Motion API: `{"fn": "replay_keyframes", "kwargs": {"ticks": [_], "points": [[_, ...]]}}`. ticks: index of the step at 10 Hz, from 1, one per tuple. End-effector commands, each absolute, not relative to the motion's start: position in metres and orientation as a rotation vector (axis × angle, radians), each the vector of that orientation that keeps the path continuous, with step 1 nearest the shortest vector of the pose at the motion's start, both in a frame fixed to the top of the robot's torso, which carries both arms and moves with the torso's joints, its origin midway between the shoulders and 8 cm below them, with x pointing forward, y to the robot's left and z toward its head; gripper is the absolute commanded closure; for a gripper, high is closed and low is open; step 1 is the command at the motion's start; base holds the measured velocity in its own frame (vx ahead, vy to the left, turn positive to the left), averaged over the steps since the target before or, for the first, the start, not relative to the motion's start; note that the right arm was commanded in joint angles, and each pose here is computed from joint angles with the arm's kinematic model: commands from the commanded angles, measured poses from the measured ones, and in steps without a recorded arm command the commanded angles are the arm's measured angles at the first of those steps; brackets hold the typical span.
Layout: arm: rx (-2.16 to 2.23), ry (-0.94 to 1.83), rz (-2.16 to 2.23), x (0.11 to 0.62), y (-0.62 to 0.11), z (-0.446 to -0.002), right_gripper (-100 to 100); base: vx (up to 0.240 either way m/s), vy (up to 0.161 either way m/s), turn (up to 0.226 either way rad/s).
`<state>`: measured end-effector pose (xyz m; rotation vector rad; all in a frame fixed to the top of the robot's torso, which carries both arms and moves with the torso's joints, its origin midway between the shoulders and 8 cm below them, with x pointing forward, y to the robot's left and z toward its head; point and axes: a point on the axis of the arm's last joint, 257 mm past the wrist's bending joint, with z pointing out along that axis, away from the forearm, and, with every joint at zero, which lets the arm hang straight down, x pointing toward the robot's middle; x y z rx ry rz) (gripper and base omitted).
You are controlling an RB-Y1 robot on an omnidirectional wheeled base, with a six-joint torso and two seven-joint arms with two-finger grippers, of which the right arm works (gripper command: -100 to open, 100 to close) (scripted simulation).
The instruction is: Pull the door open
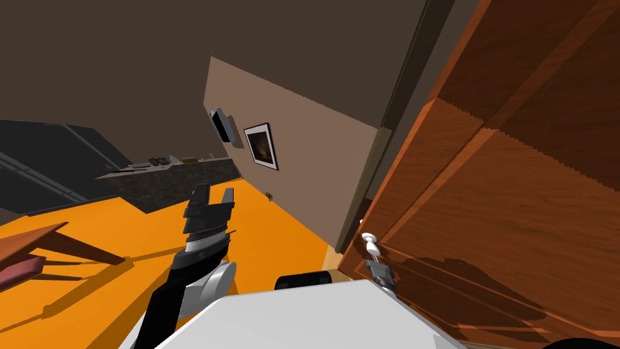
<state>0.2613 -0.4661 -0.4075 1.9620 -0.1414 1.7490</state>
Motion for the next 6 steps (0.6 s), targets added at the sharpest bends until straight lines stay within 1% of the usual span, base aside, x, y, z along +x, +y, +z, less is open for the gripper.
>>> {"fn": "replay_keyframes", "kwargs": {"ticks": [1, 3, 5, 6], "points": [[1.914, -0.164, 1.814, 0.272, -0.467, -0.391, 100, 0.000, 0.000, 0.000], [1.914, -0.164, 1.814, 0.272, -0.467, -0.391, 100, 0.000, 0.000, 0.000], [1.934, -0.242, 1.862, 0.269, -0.467, -0.391, 100, -0.014, 0.003, 0.037], [1.983, -0.281, 1.838, 0.254, -0.460, -0.404, -100, -0.077, 0.021, 0.010]]}}
